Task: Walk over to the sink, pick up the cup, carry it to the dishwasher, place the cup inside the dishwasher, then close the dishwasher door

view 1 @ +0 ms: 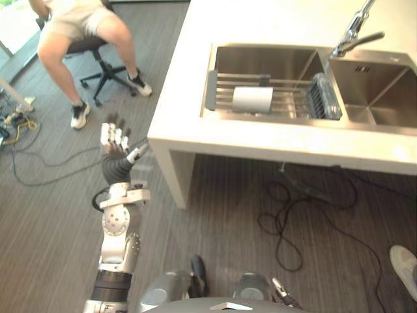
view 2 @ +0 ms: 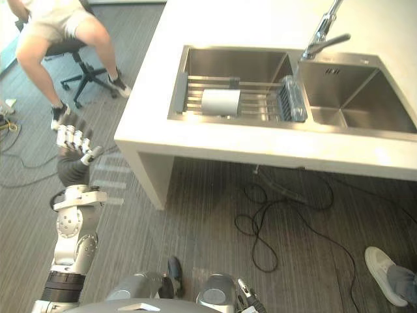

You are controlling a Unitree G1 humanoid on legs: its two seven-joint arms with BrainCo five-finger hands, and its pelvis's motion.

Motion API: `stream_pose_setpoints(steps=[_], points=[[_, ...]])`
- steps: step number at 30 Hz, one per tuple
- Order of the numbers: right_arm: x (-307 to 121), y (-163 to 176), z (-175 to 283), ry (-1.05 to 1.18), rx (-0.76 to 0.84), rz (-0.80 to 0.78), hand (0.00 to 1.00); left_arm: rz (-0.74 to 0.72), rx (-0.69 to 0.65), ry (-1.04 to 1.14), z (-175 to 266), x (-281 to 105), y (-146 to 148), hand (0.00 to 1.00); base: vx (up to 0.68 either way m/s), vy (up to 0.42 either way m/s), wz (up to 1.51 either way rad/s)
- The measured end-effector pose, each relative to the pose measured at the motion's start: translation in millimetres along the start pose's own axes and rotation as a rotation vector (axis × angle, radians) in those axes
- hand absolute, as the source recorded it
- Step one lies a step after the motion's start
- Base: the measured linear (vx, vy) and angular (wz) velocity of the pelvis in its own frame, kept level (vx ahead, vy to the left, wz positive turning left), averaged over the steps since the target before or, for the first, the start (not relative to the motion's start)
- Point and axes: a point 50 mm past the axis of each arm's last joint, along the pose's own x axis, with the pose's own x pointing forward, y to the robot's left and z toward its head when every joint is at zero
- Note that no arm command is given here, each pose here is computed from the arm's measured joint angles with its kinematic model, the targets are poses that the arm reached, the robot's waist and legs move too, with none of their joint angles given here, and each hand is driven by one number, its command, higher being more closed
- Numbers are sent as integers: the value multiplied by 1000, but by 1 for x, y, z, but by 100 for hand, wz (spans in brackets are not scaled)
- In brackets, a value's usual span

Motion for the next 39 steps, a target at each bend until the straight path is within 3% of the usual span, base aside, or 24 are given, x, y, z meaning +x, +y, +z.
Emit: stream_pose_setpoints(steps=[7, 10, 17, 18, 19, 25, 29, 35, 39], points=[[-15, -24, -44, 92, 118, -90, 0, 61, -5, -292, 27, 8, -10, 0, 326, -134, 76], [-11, -20, -34, 63, 93, -59, 0, 28, -50, -296, 30, 5, -17, 0, 252, -250, -26], [-9, -22, -15, 4, 112, -62, 0, -226, -101, -201, 16, 9, -58, 0, 92, -110, -25], [-9, -22, -15, 3, 114, -60, 0, -229, -99, -201, 16, 9, -58, 0, 12, -20, -14], [-2, -3, -14, 55, 102, 68, 0, -240, -19, -60, -4, 12, -40, 0, 2, -7, -6], [-2, -2, -13, 54, 101, 67, 0, -243, -18, -42, -7, 11, -40, 0, 0, 0, -2], [-2, -2, -13, 48, 96, 60, 0, -230, 7, 125, -31, 4, -40, 0, -7, 8, -11], [-14, -29, -18, 27, 12, -105, 0, -184, 110, 355, -66, -1, -41, 0, -10, 14, 30], [-17, -37, -19, 28, 11, -164, 0, -174, 121, 362, -68, 3, -45, 0, 101, -24, 30]])
